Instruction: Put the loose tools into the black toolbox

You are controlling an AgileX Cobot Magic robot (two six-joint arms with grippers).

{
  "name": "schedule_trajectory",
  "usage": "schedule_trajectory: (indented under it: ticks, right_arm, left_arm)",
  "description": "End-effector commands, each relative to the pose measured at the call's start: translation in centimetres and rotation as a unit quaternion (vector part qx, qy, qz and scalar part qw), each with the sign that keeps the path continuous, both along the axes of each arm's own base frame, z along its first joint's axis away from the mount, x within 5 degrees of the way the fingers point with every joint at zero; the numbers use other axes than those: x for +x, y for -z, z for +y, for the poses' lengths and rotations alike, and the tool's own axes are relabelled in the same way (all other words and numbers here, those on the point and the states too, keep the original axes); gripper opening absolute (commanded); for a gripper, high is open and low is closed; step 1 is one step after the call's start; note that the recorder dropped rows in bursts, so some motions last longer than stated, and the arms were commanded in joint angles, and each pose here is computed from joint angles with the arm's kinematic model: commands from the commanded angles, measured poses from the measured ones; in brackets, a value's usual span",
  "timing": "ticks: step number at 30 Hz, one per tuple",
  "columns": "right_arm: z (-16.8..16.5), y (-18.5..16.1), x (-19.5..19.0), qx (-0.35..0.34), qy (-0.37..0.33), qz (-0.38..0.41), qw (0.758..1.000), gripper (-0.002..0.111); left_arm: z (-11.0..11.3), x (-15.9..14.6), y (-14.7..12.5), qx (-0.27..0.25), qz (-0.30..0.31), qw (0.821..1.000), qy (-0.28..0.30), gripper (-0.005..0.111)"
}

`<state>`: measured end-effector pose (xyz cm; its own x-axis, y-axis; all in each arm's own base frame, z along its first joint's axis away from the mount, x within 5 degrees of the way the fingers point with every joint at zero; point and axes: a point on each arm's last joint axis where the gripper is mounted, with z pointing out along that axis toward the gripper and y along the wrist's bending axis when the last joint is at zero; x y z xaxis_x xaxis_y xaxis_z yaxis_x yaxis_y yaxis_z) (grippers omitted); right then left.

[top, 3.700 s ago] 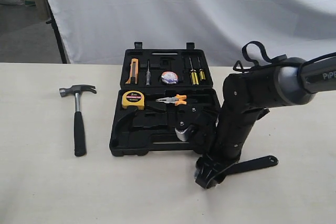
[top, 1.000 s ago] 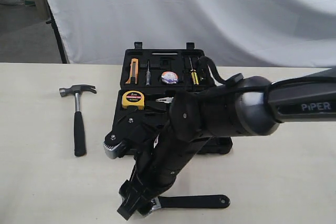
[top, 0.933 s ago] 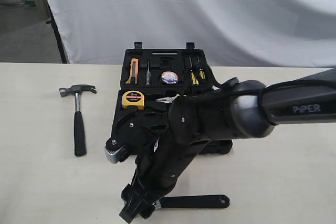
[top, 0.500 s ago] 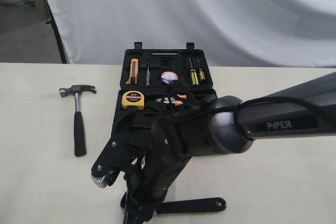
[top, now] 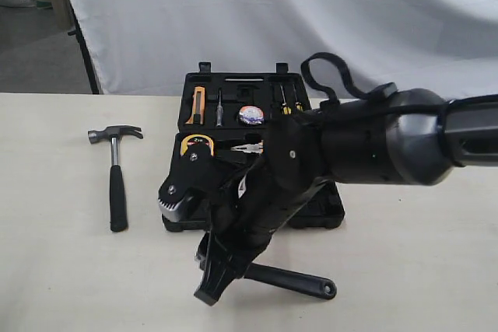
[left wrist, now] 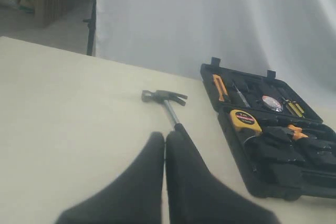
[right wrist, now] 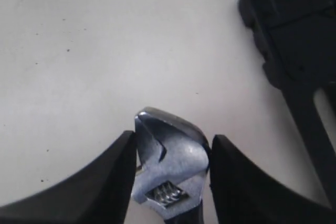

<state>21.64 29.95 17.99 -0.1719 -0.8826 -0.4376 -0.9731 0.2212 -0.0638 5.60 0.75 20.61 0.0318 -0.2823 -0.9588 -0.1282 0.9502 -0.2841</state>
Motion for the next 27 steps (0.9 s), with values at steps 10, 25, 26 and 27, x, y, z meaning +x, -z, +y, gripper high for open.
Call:
schedule_trajectory:
  ticks: [10,25,26,27]
  right_arm:
    - [-2.8,-0.8,3.3,0.012,0.09,0.004,0.996,0.0]
    - [-0.1,-3.9,6.5,-0.012,0.076,-0.012,0.997,0.0]
    - [0.2,-3.8,6.8,-0.015,0.077,-0.01,0.997,0.0]
    - [0.5,-3.6,7.2,-0.016,0.076,-0.01,0.997,0.0]
  left_arm:
    - [0.1,-0.1,-0.2,0.001,-0.006,1.0,-0.013,0.001]
    - [0.1,-0.1,-0.2,0.001,-0.006,1.0,-0.013,0.001]
    - [0.1,-0.1,-0.2,0.001,-0.006,1.0,-0.013,0.001]
    - [0.1,-0.1,-0.2,0.001,-0.006,1.0,-0.013,0.001]
